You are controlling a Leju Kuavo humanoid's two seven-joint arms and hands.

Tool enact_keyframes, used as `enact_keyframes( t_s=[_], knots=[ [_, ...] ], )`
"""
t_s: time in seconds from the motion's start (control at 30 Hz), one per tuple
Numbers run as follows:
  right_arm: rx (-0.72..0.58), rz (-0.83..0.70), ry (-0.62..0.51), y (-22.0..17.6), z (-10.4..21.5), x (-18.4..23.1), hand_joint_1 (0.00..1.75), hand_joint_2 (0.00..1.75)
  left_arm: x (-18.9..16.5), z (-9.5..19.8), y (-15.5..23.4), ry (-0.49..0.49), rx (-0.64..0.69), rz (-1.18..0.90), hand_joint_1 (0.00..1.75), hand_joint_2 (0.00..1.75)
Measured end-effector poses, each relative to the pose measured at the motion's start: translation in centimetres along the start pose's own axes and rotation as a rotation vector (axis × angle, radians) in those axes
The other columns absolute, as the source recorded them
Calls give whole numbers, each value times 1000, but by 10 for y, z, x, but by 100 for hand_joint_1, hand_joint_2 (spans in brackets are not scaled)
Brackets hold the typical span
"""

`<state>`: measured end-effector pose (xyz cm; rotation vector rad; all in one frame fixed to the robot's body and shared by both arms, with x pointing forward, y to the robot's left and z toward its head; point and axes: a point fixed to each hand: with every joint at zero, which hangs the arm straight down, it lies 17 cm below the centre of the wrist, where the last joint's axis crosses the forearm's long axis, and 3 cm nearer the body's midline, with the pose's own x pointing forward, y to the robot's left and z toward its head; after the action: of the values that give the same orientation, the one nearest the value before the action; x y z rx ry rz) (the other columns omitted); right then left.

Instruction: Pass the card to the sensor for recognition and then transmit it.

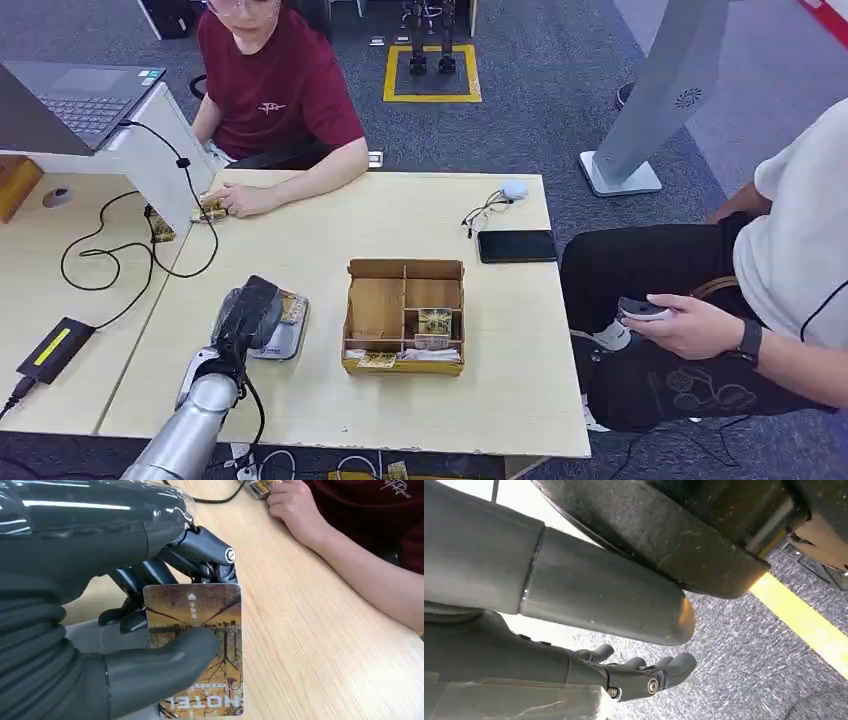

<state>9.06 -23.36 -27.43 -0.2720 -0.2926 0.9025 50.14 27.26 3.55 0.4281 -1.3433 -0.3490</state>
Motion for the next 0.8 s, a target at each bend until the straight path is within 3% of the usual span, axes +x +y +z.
enact_keyframes(
  t_s=[0.8],
  knots=[
    [15,19,-43,0,-1,6,0,0,-27,-1,-1,51,43,-232,175,175]
  ],
)
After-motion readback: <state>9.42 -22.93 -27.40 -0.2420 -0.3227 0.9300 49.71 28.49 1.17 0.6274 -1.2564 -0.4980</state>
